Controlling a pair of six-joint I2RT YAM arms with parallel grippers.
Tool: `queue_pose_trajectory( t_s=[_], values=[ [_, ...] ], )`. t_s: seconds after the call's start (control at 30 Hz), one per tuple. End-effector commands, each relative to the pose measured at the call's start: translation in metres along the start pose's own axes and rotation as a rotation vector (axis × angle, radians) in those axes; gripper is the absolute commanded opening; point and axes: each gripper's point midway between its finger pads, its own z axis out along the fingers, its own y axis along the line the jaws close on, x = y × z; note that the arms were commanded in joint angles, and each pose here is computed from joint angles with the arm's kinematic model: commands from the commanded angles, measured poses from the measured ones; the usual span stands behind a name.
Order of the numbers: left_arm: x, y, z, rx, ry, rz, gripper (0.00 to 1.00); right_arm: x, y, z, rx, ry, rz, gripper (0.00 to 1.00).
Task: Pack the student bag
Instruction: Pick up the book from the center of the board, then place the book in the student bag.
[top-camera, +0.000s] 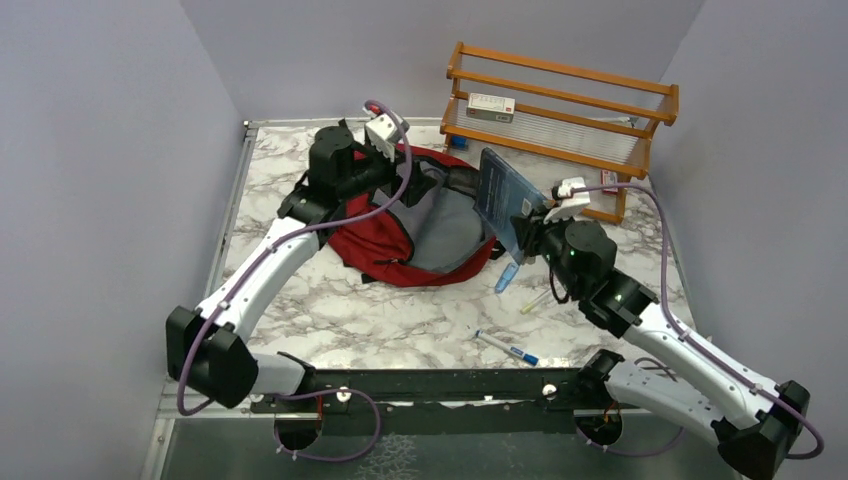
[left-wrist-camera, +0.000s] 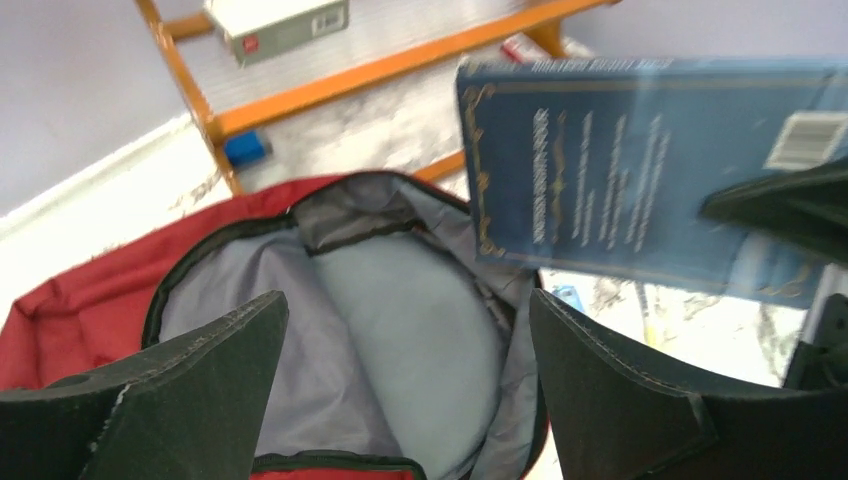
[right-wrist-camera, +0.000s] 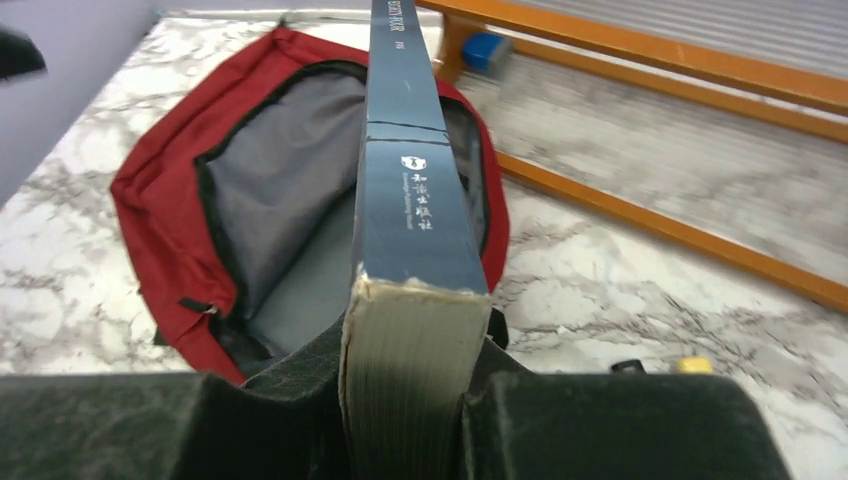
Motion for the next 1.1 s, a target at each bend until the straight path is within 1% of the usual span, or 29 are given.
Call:
queue_pose_trajectory(
  t_s=[0.0,0.03,0.1,0.2,0.23,0.47,0.6,0.67,0.73,0.83,0.97,1.03,1.07],
  values=[
    [0.037,0.025,0.019,-0.141,0.153,0.039,0.91,-0.035,-0.007,0.011,-0.025,-0.019,0.134,0.00],
    [0.043,0.027,0.024,-0.165,0.178,0.060,0.91,-0.036,-0.015,0.016,-0.030,-0.009,0.161,0.00],
    [0.056,0.034,0.034,-0.224,0.235,0.098,0.91,-0.031,-0.013,0.021,-0.151,0.039,0.233,0.01],
    [0.082,0.044,0.045,-0.308,0.331,0.134,0.90,-0.026,-0.025,0.025,-0.237,0.083,0.356,0.00],
    [0.090,0.047,0.047,-0.330,0.362,0.148,0.90,-0.030,-0.027,0.026,-0.261,0.076,0.385,0.00],
    [0.141,0.069,0.056,-0.481,0.559,0.289,0.90,-0.033,-0.027,0.016,-0.272,0.065,0.487,0.00],
    [0.164,0.080,0.058,-0.548,0.639,0.338,0.90,-0.040,-0.025,0.010,-0.273,0.056,0.493,0.00],
    [0.176,0.081,0.060,-0.558,0.670,0.356,0.89,-0.045,-0.028,0.007,-0.245,0.037,0.513,0.00],
    [0.187,0.081,0.062,-0.564,0.700,0.373,0.87,-0.049,-0.032,0.004,-0.221,0.012,0.533,0.01],
    [0.201,0.085,0.063,-0.595,0.742,0.400,0.83,-0.045,-0.034,-0.001,-0.197,0.023,0.561,0.01],
    [0.208,0.092,0.059,-0.644,0.778,0.430,0.71,-0.039,-0.035,-0.004,-0.182,0.041,0.573,0.00],
    [0.209,0.094,0.058,-0.655,0.784,0.434,0.68,-0.034,-0.037,-0.004,-0.171,0.049,0.576,0.00],
    [0.210,0.093,0.059,-0.654,0.786,0.436,0.65,-0.031,-0.037,-0.003,-0.165,0.054,0.580,0.01]
  ],
)
